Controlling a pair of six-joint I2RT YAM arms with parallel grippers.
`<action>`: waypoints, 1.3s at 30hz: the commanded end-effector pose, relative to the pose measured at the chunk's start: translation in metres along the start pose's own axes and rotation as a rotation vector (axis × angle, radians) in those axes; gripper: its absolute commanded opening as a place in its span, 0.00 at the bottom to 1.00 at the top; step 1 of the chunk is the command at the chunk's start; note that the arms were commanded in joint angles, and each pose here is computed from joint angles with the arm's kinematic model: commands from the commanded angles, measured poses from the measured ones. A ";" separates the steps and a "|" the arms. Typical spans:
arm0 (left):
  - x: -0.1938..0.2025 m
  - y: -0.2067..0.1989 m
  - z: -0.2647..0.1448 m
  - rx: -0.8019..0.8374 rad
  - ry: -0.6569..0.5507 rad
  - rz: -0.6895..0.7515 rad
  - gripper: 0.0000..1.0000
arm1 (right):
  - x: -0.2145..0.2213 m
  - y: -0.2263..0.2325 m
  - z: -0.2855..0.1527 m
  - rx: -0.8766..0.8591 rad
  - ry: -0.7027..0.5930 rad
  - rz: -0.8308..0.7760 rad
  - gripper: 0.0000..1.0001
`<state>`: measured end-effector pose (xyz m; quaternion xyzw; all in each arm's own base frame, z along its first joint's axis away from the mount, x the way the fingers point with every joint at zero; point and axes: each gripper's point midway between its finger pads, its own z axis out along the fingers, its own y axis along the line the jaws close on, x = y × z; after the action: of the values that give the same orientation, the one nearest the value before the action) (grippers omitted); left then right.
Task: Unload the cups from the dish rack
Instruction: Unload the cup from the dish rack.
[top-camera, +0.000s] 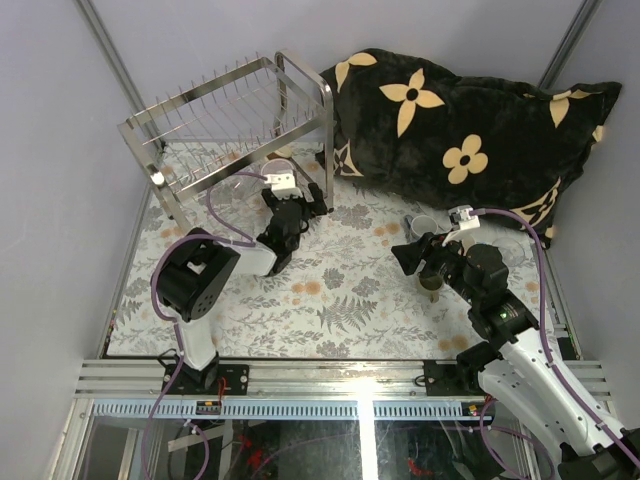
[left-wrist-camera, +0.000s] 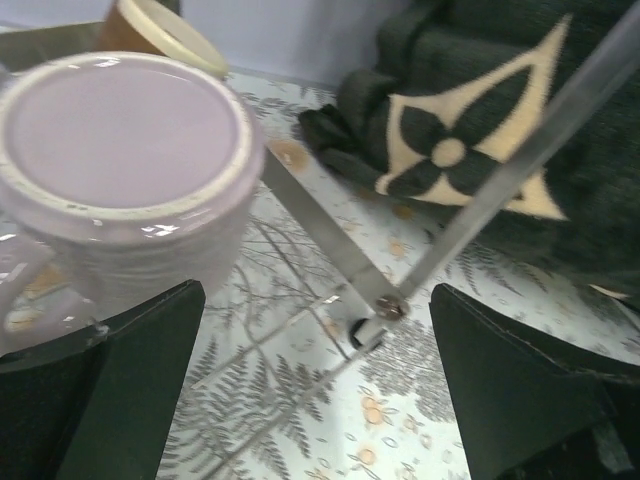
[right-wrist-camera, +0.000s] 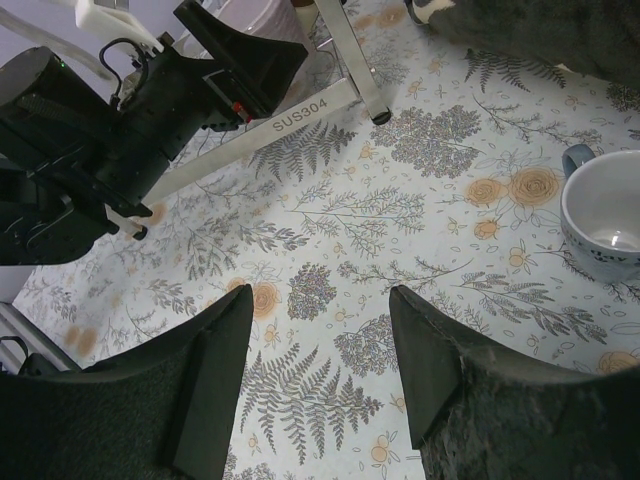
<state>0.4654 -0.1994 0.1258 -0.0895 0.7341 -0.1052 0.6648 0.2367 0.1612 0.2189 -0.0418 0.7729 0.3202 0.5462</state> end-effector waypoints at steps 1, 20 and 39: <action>-0.019 -0.015 -0.006 0.029 -0.046 -0.070 0.94 | -0.014 0.005 -0.001 -0.014 -0.055 -0.005 0.64; -0.032 0.043 -0.044 -0.217 -0.048 -0.086 0.94 | -0.014 0.006 -0.002 -0.016 -0.052 -0.003 0.64; -0.017 0.073 -0.010 -0.338 0.012 -0.034 0.90 | -0.016 0.005 -0.003 -0.013 -0.061 -0.005 0.64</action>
<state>0.4451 -0.1299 0.1187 -0.1970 0.7539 -0.0076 0.6268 0.2359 0.1599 0.2223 -0.0402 0.7688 0.3208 0.5517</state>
